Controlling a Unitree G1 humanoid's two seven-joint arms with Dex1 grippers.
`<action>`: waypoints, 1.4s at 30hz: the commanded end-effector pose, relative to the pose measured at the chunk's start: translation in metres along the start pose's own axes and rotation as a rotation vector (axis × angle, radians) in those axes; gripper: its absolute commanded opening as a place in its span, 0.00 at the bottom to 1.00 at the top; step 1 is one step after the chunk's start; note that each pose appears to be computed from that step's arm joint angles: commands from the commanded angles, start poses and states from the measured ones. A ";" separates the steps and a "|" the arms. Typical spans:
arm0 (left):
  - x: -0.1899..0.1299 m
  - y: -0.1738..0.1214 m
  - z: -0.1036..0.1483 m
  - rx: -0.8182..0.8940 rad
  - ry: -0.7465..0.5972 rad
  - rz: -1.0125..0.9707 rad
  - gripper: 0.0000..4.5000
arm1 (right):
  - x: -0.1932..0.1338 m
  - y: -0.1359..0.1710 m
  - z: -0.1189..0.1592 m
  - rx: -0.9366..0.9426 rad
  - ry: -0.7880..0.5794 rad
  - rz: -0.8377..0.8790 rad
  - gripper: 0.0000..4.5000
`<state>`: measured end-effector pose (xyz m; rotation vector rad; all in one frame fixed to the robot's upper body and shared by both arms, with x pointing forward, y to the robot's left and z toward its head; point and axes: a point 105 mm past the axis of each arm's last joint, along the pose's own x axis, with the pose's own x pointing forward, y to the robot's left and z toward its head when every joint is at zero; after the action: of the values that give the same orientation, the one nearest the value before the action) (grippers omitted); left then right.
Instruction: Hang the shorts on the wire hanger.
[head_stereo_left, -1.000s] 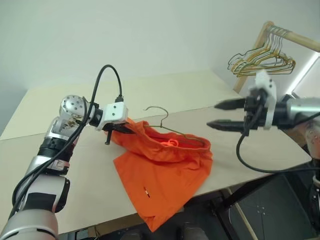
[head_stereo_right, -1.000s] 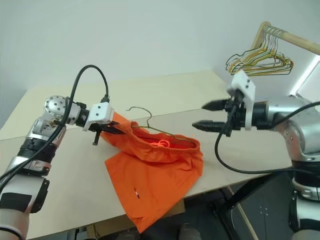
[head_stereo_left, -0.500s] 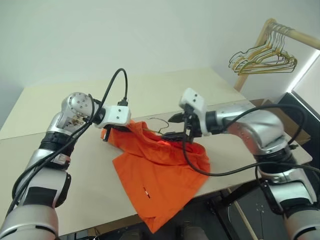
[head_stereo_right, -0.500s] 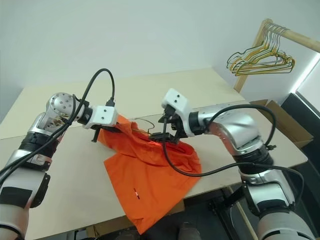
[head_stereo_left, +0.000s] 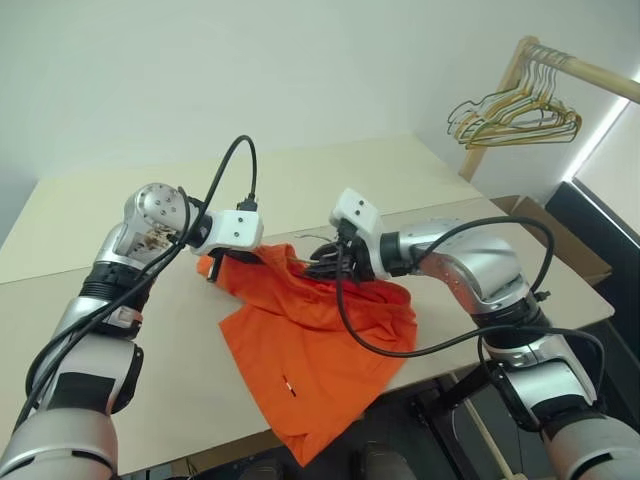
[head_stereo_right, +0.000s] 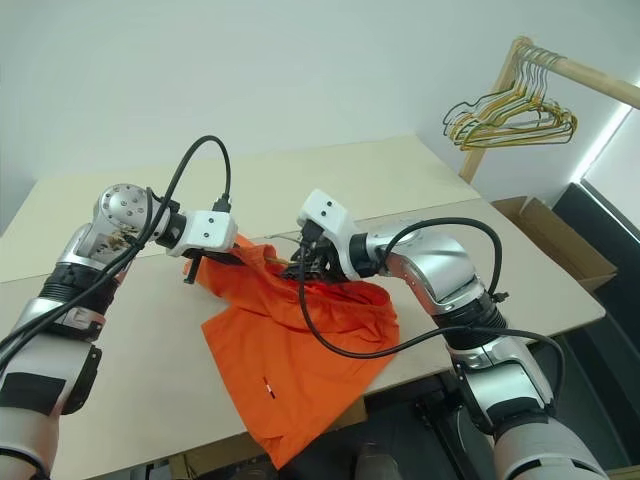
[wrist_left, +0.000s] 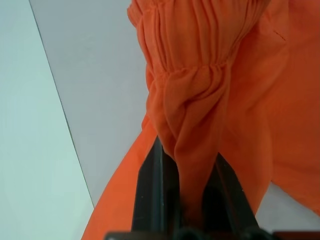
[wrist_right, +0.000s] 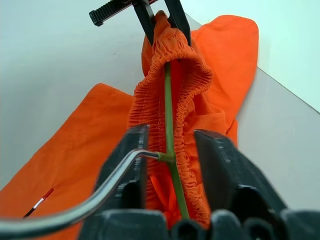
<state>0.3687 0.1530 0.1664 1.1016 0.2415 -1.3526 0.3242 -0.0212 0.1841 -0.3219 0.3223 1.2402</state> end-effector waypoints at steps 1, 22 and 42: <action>-0.009 0.012 0.012 0.027 -0.033 0.049 0.00 | -0.008 -0.004 0.013 -0.052 -0.044 -0.018 0.12; -0.045 0.017 0.008 -0.121 -0.135 0.116 0.93 | -0.019 -0.006 0.002 -0.168 -0.040 0.019 0.00; -0.033 -0.001 -0.037 0.026 0.093 0.047 0.45 | -0.030 -0.005 0.002 -0.169 -0.046 0.017 0.00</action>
<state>0.3714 0.2018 0.1561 1.1501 0.3074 -1.2913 0.3220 -0.0439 0.1814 -0.4308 0.2539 1.2990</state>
